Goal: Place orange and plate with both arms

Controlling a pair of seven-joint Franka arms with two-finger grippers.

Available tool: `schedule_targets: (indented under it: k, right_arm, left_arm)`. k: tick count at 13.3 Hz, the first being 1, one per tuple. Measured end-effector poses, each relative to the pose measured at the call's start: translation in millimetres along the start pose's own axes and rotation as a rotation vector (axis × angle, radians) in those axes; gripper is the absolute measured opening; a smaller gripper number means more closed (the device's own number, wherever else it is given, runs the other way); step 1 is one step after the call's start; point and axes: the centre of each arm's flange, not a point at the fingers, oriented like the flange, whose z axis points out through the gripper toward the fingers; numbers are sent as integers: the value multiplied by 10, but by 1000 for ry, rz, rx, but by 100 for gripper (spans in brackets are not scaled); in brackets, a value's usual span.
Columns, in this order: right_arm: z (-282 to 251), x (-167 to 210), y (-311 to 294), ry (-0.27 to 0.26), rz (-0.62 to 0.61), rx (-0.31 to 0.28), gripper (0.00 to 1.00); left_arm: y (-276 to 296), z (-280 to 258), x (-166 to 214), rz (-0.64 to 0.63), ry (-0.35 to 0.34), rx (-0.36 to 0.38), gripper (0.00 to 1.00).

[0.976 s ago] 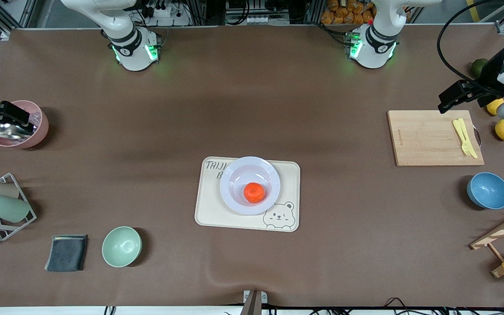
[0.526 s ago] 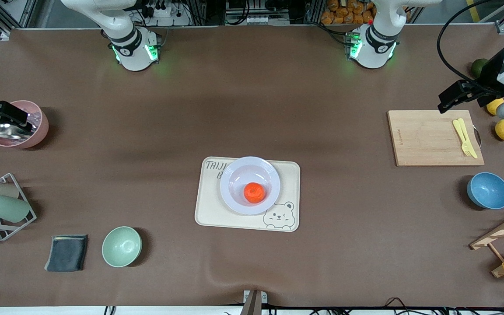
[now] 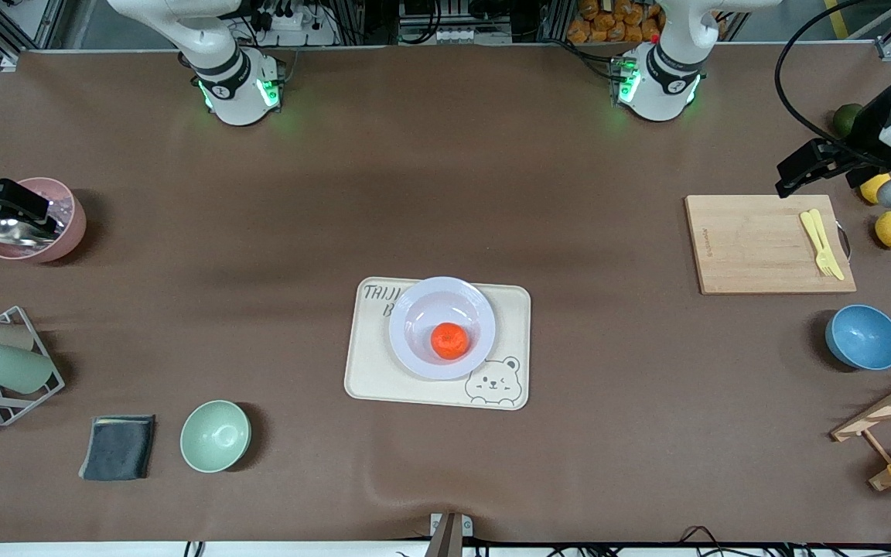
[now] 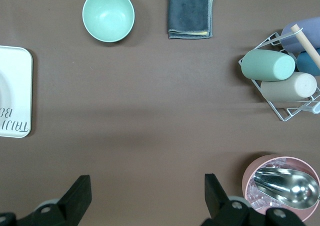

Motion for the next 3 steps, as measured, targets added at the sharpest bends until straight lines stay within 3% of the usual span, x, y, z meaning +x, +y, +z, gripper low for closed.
schedule_targets:
  k: [3]
  right_arm:
    - [1, 2, -11, 0, -2, 1, 100]
  left_arm:
    - [-29, -17, 5, -5, 4, -1, 100]
